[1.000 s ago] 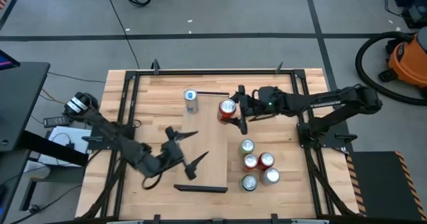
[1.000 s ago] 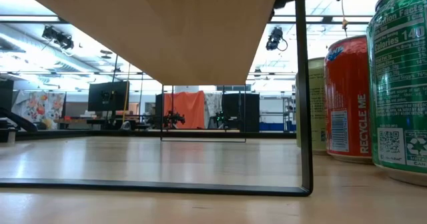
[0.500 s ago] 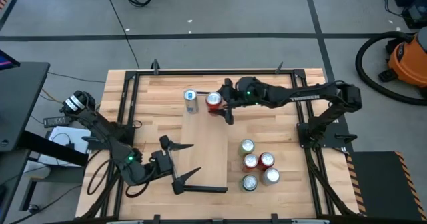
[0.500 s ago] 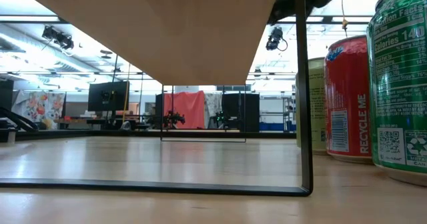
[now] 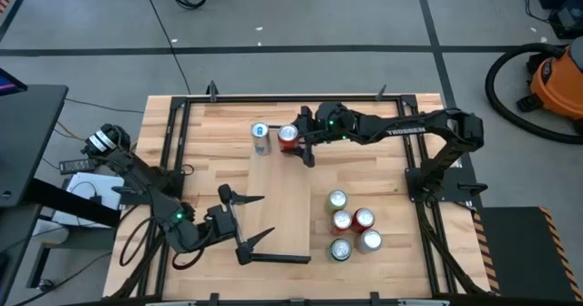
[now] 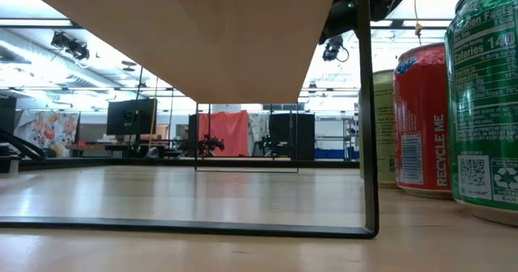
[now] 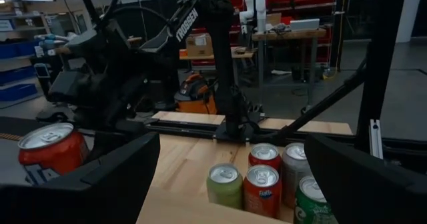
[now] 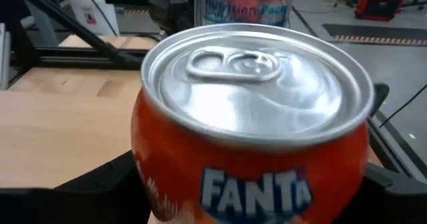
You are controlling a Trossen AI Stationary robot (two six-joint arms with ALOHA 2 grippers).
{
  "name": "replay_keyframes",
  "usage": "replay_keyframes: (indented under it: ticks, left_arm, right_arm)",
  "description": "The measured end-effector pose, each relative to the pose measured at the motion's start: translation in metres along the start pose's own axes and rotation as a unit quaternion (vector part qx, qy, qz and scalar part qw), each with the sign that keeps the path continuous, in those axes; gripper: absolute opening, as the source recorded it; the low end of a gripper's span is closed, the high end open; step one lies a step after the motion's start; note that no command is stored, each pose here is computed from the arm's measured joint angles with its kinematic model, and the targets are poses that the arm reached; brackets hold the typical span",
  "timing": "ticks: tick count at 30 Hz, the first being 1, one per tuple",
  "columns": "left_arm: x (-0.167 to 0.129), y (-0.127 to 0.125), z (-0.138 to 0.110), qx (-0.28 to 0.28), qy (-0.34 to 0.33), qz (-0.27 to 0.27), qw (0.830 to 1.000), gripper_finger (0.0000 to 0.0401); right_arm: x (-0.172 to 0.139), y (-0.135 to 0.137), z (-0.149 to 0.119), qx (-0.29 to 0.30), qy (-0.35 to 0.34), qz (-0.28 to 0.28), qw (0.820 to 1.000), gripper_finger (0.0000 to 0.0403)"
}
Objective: Place canned beverage on shelf
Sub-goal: Put the red soda can on the shelf, then put the red black soda can on the shelf
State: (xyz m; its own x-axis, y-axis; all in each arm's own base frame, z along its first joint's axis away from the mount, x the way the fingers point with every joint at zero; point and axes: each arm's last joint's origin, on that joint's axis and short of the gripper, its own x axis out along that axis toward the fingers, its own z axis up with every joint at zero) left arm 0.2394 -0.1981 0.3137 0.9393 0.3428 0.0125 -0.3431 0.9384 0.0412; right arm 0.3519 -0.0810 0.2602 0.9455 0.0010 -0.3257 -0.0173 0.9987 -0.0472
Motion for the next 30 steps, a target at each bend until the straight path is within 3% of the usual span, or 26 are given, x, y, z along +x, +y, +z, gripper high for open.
replay_keyframes:
  ticks: [6, 12, 17, 21, 27, 30]
  left_arm:
    - [0.000, 0.000, 0.000, 0.002, -0.001, 0.000, 1.000, 0.0384]
    - [0.000, 0.001, 0.003, 0.043, -0.006, 0.004, 0.999, 0.0384]
    - [0.005, 0.010, 0.011, 0.068, -0.013, 0.014, 0.998, 0.0384]
    - [0.019, 0.019, 0.013, 0.081, -0.022, -0.020, 0.996, 0.0384]
    - [0.052, 0.039, 0.008, 0.099, -0.021, -0.057, 0.993, 0.0384]
    - [0.067, 0.051, 0.005, 0.095, -0.015, -0.078, 0.992, 0.0384]
  right_arm:
    - [-0.004, -0.002, 0.000, -0.001, 0.013, -0.008, 1.000, 0.0376]
    - [-0.037, 0.004, 0.030, -0.002, 0.029, -0.022, 0.999, 0.0398]
    - [-0.069, 0.021, 0.056, -0.004, 0.059, -0.024, 0.998, 0.0399]
    - [-0.092, 0.041, 0.061, 0.012, 0.098, -0.032, 0.995, 0.0399]
    - [-0.108, 0.083, 0.045, 0.122, 0.207, -0.029, 0.970, 0.0392]
    - [-0.108, 0.107, 0.032, 0.131, 0.268, -0.053, 0.953, 0.0382]
